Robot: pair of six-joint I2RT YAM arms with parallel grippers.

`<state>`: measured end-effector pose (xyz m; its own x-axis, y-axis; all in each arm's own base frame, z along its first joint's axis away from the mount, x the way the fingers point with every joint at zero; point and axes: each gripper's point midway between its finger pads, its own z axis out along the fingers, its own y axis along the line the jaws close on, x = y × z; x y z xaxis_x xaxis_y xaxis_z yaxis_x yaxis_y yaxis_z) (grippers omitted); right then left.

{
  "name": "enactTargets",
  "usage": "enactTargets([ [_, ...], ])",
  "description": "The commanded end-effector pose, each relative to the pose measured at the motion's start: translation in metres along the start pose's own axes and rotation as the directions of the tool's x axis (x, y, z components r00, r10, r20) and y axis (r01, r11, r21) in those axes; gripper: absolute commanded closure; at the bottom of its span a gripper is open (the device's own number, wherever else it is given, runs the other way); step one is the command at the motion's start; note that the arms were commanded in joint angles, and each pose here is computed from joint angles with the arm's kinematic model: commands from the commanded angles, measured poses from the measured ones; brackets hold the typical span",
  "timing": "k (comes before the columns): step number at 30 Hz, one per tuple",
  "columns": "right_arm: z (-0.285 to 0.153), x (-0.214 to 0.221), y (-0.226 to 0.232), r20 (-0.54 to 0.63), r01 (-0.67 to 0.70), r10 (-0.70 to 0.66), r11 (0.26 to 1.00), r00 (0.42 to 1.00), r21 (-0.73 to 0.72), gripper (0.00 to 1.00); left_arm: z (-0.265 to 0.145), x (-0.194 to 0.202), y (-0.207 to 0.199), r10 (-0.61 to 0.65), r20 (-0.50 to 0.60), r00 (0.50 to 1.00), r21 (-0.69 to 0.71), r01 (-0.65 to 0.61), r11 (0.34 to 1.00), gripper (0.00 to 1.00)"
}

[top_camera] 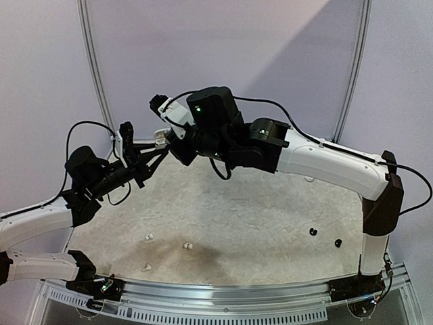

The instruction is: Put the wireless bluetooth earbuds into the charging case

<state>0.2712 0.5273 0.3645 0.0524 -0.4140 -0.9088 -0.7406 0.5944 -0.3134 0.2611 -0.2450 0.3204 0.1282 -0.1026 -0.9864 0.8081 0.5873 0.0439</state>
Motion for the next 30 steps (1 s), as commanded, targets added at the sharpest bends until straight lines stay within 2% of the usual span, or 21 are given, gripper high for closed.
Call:
enactTargets([
  [1,0.007,0.015,0.006,-0.050,0.015,-0.015,1.000,0.999,-0.005,0.74,0.001,-0.022,-0.006,0.011,0.071,0.997,0.020,-0.013,1.000,1.00],
  [9,-0.004,0.013,0.001,-0.052,-0.040,0.040,0.999,0.998,-0.003,0.65,0.001,-0.018,0.000,-0.029,0.055,0.998,-0.015,0.030,0.999,1.00],
  [23,-0.024,0.002,-0.023,-0.005,-0.162,0.162,0.987,0.987,-0.014,0.65,0.001,-0.016,-0.004,-0.037,0.046,0.998,0.008,0.037,0.999,1.00],
  [30,-0.042,-0.021,-0.014,0.070,-0.155,0.165,0.980,0.984,-0.123,0.65,0.002,-0.003,-0.014,-0.031,-0.007,1.000,0.067,0.031,0.997,1.00],
])
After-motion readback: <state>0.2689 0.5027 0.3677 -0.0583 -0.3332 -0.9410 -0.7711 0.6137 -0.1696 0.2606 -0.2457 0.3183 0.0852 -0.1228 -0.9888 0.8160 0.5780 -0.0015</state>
